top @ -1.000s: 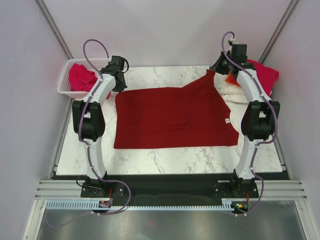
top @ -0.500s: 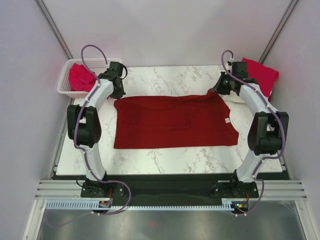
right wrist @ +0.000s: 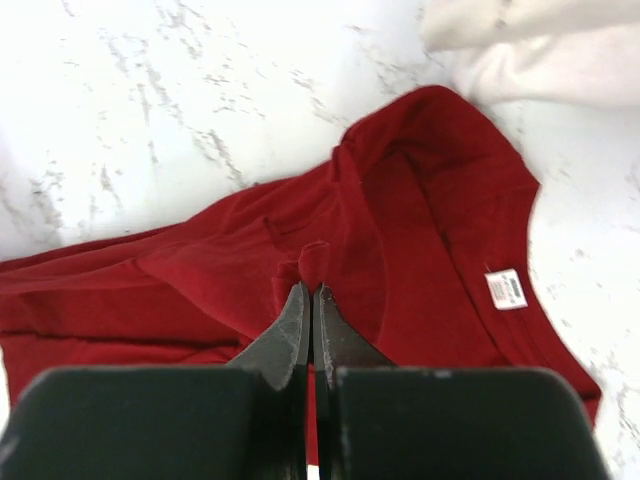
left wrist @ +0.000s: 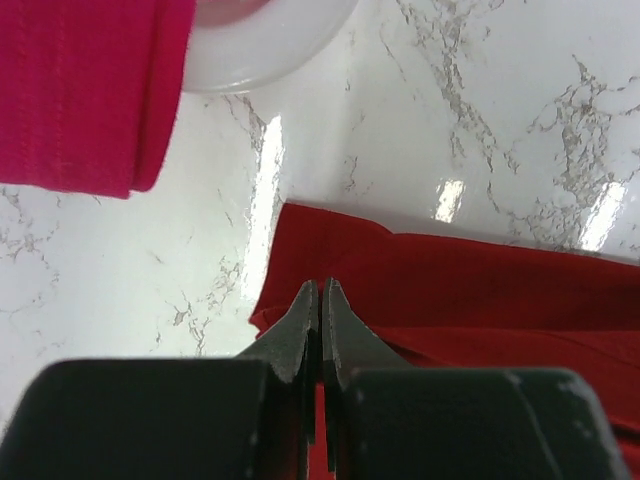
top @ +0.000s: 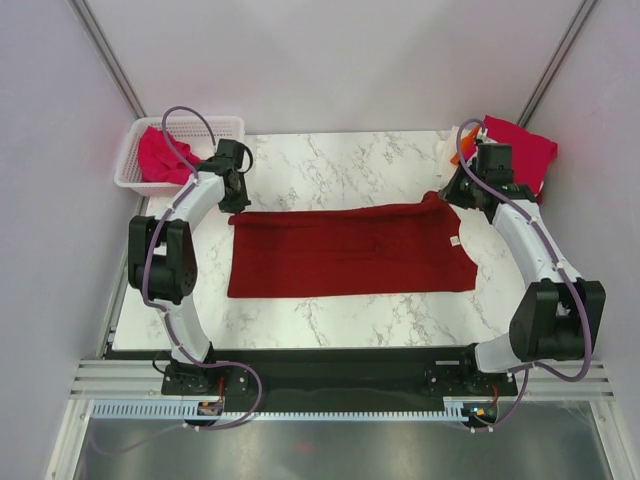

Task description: Fold and stack the t-shirts

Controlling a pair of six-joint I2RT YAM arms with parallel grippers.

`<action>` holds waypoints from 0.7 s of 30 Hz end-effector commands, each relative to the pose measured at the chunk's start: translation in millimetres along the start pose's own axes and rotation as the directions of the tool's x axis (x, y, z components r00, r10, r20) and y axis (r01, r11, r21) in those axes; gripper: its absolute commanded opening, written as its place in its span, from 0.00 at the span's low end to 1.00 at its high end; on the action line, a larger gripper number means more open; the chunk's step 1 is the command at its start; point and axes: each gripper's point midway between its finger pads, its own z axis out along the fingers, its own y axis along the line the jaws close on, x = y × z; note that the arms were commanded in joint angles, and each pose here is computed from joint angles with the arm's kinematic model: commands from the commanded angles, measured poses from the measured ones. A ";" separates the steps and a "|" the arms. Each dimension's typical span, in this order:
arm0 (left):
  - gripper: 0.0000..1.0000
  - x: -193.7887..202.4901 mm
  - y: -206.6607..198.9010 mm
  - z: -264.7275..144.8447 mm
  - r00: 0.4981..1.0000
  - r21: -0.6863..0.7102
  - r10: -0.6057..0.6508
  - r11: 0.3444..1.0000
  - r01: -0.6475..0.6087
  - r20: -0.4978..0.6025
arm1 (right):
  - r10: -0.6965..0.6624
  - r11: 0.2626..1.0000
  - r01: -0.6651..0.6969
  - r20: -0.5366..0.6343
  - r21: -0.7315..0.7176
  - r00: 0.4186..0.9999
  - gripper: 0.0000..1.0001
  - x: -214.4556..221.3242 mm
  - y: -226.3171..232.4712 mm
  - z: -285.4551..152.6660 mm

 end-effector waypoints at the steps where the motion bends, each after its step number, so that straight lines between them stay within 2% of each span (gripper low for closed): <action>1: 0.02 -16.8 -1.7 -15.1 0.996 0.044 0.028 0.999 -0.032 0.084 | 0.021 0.995 -0.026 0.052 0.099 0.998 0.00 -1.0 -18.7 -13.5; 14: 0.02 7.9 -4.9 -19.1 0.997 0.054 0.056 0.997 -0.059 0.059 | 0.070 0.974 -0.072 0.014 0.213 0.997 0.00 42.0 -50.1 -21.3; 15: 0.09 14.8 -4.6 -19.6 0.997 0.060 0.067 0.996 -0.069 0.046 | 0.071 0.969 -0.075 0.024 0.235 0.997 0.00 43.3 -54.9 -23.1; 18: 0.18 27.0 4.7 -21.0 0.998 0.030 0.054 0.998 -0.054 0.031 | 0.086 0.959 -0.086 0.011 0.271 0.996 0.00 57.0 -65.1 -23.2; 19: 0.28 26.6 8.8 -27.5 0.998 0.018 0.044 0.999 -0.045 0.046 | 0.088 0.956 -0.087 0.008 0.281 0.996 0.00 60.7 -67.9 -24.3; 21: 0.62 32.6 21.0 -31.6 0.998 -0.027 0.018 0.999 -0.016 0.053 | 0.101 0.947 -0.096 -0.002 0.307 0.995 0.00 70.9 -75.2 -24.6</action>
